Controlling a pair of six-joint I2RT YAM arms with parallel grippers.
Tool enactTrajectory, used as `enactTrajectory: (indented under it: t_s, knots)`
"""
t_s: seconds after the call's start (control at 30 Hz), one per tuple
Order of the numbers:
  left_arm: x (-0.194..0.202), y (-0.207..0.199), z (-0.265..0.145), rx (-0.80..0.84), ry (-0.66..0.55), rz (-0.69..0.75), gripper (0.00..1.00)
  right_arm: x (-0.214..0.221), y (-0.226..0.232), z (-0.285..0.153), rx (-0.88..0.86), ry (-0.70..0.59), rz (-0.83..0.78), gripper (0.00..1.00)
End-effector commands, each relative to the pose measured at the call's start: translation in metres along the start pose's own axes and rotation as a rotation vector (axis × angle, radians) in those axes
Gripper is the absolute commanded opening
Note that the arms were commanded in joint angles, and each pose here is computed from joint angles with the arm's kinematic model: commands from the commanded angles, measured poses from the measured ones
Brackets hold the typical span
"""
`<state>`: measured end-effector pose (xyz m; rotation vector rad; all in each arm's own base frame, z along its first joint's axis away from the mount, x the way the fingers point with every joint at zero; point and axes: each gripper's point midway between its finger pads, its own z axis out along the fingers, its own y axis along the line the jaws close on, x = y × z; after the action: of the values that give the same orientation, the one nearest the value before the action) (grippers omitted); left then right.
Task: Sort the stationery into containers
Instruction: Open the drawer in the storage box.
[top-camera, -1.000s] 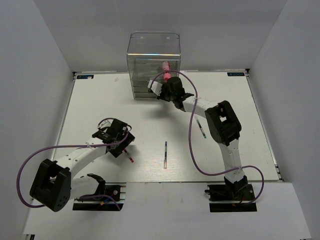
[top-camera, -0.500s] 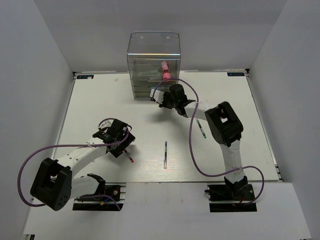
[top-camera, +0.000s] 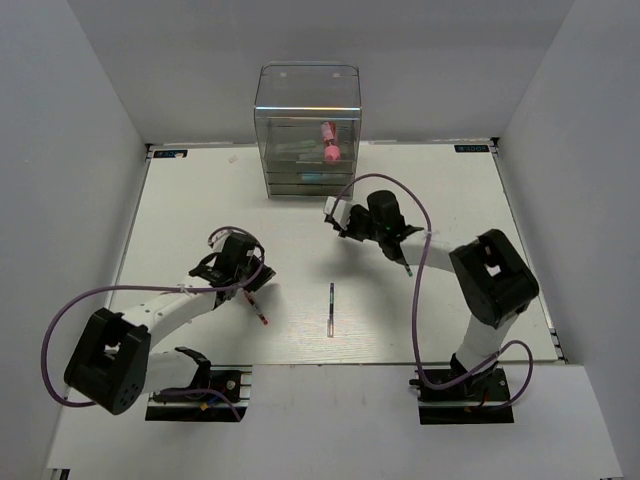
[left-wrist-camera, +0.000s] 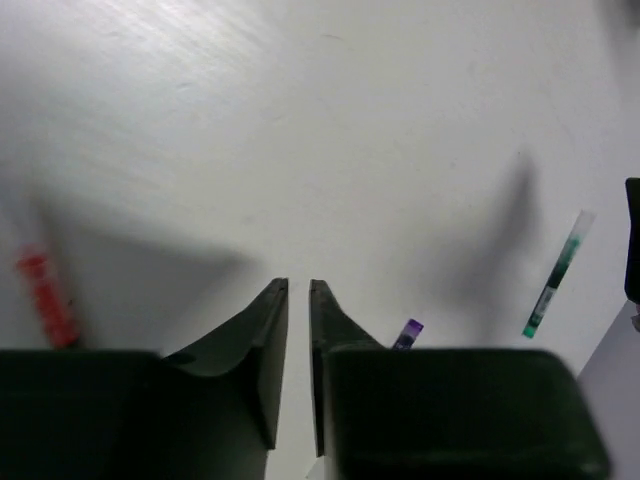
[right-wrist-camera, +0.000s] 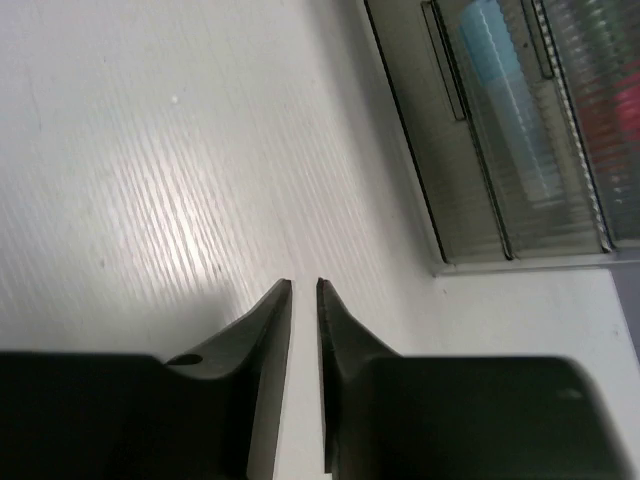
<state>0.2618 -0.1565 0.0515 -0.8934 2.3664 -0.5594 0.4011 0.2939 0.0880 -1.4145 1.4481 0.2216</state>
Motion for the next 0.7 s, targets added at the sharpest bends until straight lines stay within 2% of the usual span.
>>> enactTrajectory:
  t_s: [0.0,0.03,0.17,0.23,0.3,0.33,0.43,0.5,0.57,0.6,0.67]
  knots:
    - [-0.015,-0.062,0.006,0.214,-0.023,0.018,0.23,-0.013,-0.026,-0.026,0.134,-0.048,0.064,0.2]
    - [-0.019,-0.077,0.016,0.225,-0.02,0.041,0.2,-0.01,-0.027,-0.029,0.145,-0.03,0.09,0.0]
    - [-0.022,-0.115,0.041,0.259,0.021,0.058,0.18,0.013,-0.022,-0.052,0.148,0.036,0.202,0.0]
    - [-0.029,-0.142,0.046,0.323,0.017,0.049,0.19,0.005,-0.026,-0.064,0.166,0.019,0.22,0.0]
    - [-0.031,-0.144,0.066,0.313,0.018,0.017,0.23,0.019,-0.019,-0.073,0.162,0.057,0.274,0.27]
    - [-0.033,-0.155,0.068,0.343,0.02,0.001,0.25,0.021,-0.02,-0.078,0.17,0.063,0.287,0.53]
    - [-0.05,-0.172,0.083,0.411,-0.022,-0.117,0.35,0.034,-0.02,-0.093,0.181,0.091,0.338,0.76]
    - [-0.059,-0.185,0.088,0.481,-0.063,-0.166,0.48,0.043,-0.021,-0.102,0.18,0.111,0.381,0.74]
    - [-0.073,-0.196,0.088,0.551,-0.103,-0.231,0.56,0.051,-0.016,-0.106,0.159,0.131,0.424,0.59]
    - [-0.073,-0.193,0.096,0.549,-0.111,-0.26,0.6,0.05,-0.016,-0.109,0.153,0.123,0.435,0.43]
    - [-0.08,-0.203,0.098,0.597,-0.133,-0.286,0.63,0.055,-0.012,-0.112,0.132,0.136,0.467,0.28]
